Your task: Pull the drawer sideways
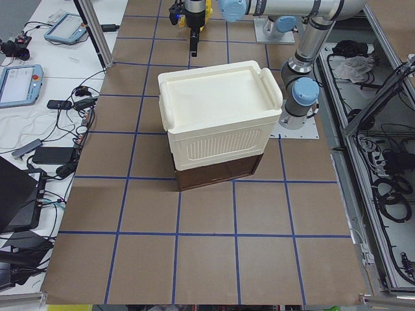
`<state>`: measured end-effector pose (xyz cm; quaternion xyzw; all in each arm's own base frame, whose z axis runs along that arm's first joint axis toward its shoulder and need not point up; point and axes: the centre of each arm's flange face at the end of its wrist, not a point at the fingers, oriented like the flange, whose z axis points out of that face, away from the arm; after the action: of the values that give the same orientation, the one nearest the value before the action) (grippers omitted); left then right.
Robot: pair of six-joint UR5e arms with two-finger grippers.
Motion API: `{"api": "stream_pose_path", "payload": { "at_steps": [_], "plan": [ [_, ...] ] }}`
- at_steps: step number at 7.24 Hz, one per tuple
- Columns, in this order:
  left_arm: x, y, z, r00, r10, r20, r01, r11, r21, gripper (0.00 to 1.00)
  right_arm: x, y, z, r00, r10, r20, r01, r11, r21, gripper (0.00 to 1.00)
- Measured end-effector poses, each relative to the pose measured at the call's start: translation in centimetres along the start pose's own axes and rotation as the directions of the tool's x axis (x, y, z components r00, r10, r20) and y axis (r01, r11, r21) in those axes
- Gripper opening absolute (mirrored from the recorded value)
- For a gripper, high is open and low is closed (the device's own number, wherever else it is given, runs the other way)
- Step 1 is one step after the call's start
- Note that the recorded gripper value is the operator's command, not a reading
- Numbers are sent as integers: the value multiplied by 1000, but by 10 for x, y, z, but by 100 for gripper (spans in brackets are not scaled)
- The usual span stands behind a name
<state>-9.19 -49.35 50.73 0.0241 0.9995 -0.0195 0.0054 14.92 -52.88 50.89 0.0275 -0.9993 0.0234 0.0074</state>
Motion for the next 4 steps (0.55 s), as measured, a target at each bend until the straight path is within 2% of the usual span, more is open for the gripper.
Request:
{"api": "stream_pose_path", "payload": {
  "at_steps": [2,3,4],
  "plan": [
    [-16,-7,10,1000,-30,-3,30,999,-10,100,0,0,0,1000,0,1,0,1000,0,100],
    [-22,-8,25,999,-54,-5,54,998,-36,100,0,0,0,1000,0,1,0,1000,0,100],
    [-26,-9,44,995,-94,19,95,994,-59,100,0,0,0,1000,0,1,0,1000,0,100]
  ]
}}
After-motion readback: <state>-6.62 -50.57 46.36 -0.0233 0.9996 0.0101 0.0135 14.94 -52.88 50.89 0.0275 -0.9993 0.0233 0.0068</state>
